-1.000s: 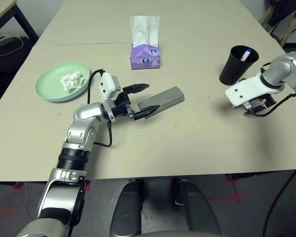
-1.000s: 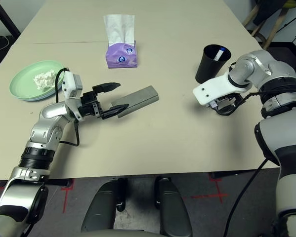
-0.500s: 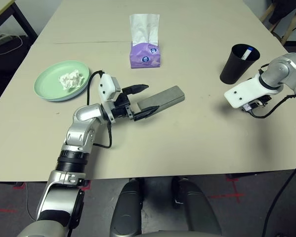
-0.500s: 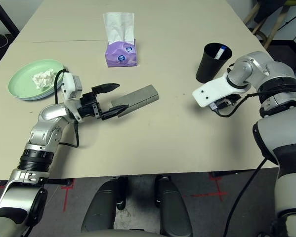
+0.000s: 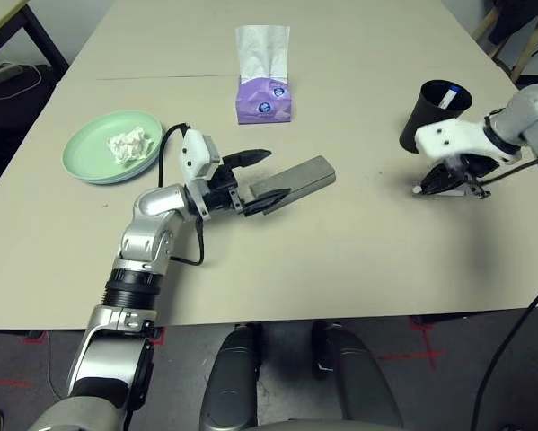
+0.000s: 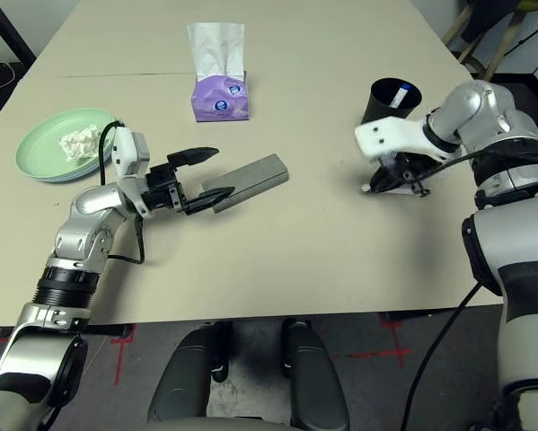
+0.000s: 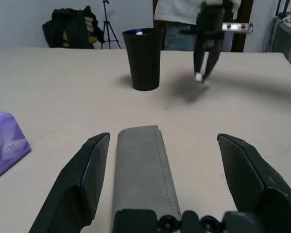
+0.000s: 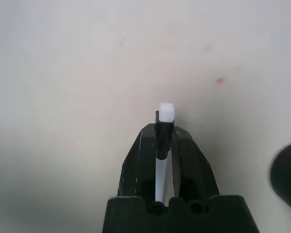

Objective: Organize and tidy the items on the table.

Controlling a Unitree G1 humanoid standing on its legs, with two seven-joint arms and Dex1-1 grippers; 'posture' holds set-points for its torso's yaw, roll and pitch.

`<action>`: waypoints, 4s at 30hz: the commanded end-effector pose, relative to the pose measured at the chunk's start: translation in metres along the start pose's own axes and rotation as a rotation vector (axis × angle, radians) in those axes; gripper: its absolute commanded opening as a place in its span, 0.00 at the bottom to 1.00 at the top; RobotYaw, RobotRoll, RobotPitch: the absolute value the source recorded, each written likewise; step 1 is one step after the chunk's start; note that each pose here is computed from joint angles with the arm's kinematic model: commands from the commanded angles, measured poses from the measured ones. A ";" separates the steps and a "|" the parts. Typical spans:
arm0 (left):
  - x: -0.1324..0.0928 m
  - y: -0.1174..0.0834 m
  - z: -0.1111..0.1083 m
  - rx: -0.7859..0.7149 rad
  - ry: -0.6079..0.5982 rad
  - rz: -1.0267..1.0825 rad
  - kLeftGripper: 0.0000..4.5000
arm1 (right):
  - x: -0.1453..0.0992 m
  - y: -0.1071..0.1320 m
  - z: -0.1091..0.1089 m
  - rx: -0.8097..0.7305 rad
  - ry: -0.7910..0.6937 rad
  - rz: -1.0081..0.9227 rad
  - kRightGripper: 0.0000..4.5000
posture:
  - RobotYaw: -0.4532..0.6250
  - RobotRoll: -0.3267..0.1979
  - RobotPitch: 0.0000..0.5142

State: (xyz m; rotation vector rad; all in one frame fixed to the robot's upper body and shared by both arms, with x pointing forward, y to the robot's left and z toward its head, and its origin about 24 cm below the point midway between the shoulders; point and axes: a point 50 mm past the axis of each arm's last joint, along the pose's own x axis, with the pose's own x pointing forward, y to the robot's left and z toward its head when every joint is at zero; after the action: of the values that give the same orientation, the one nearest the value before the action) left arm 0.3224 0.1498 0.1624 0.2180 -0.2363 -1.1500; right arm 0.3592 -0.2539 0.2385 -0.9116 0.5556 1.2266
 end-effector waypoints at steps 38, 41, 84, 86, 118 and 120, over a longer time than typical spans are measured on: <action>0.003 0.007 -0.006 0.002 0.021 0.010 1.00 | -0.035 0.011 0.011 0.654 -0.977 -1.538 0.07 | 0.44 0.62 0.32; 0.003 0.008 -0.006 0.003 0.022 0.010 1.00 | -0.029 0.008 0.009 0.725 -0.926 -1.513 0.07 | 0.44 0.62 0.32; -0.028 0.048 0.000 0.066 -0.030 0.840 1.00 | 0.054 0.049 -0.016 0.566 -0.907 -1.315 0.99 | 0.46 0.62 0.27; -0.037 0.053 0.001 0.066 -0.049 1.008 1.00 | 0.062 0.052 -0.020 0.642 -0.876 -1.372 0.99 | 0.47 0.62 0.27; -0.135 0.040 -0.042 0.011 0.112 1.289 1.00 | 0.070 0.059 -0.053 0.788 -0.802 -1.384 0.99 | 0.48 0.62 0.24; -0.134 0.039 -0.044 -0.014 0.107 1.286 1.00 | 0.071 0.060 -0.051 0.782 -0.795 -1.382 0.99 | 0.48 0.62 0.24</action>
State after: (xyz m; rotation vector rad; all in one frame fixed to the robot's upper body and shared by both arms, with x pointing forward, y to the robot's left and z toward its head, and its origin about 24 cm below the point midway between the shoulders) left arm 0.3167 0.2910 0.1273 0.0913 -0.2405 0.1436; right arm 0.3302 -0.2535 0.1409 0.0394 -0.2992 -0.0213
